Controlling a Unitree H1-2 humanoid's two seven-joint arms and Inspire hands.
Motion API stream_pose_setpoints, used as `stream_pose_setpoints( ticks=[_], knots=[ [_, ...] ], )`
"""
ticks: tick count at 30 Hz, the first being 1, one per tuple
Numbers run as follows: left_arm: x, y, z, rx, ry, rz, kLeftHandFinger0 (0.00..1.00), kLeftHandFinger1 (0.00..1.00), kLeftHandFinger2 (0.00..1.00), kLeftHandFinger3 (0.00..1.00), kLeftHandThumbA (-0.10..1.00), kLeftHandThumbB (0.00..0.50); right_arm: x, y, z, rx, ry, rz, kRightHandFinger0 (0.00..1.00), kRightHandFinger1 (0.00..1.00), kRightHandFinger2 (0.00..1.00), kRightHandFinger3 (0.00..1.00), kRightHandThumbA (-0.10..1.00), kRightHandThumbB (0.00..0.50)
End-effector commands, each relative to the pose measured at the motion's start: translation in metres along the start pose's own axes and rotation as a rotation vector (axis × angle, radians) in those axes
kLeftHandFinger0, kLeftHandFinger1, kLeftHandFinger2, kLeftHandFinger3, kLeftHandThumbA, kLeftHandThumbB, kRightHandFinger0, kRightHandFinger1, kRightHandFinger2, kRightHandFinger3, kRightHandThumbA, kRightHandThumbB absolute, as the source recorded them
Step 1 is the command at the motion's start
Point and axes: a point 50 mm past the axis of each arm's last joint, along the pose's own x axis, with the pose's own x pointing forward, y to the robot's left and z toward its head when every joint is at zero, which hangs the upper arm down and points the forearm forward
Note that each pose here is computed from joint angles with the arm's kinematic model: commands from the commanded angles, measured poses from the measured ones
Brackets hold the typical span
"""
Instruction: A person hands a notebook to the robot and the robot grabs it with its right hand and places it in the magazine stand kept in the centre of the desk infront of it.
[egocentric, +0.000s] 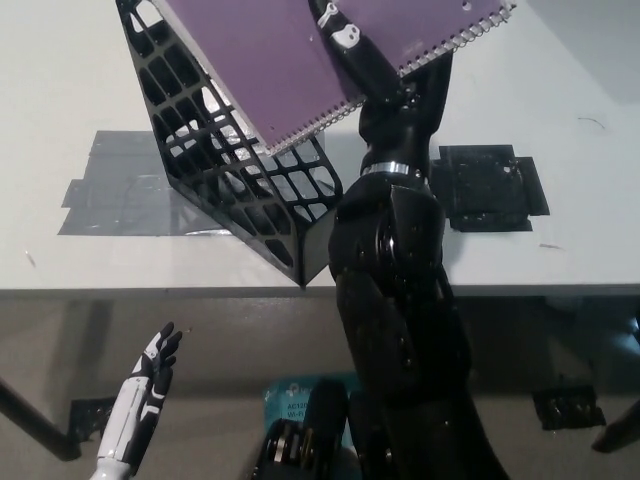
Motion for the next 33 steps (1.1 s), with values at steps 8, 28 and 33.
stream_pose_setpoints(
  ticks=[8, 28, 33],
  knots=[
    [0.009, 0.008, 0.01, 0.023, -0.073, 0.034, 1.0, 1.0, 1.0, 1.0, 1.0, 0.5, -0.004, 0.024, 0.01, 0.032, -0.157, 0.08, 0.0, 0.0, 0.0, 0.06, 0.95, 0.022],
    [0.015, 0.011, 0.014, 0.044, -0.093, 0.028, 1.0, 1.0, 1.0, 1.0, 1.0, 0.5, -0.031, 0.002, -0.028, -0.037, -0.091, 0.085, 0.0, 0.0, 0.23, 0.33, 0.94, 0.002],
    [0.016, 0.012, 0.015, 0.054, -0.097, 0.017, 1.0, 1.0, 1.0, 1.0, 1.0, 0.5, -0.035, 0.002, -0.031, -0.099, -0.089, 0.121, 0.0, 0.0, 0.28, 0.39, 0.95, 0.0]
  ],
)
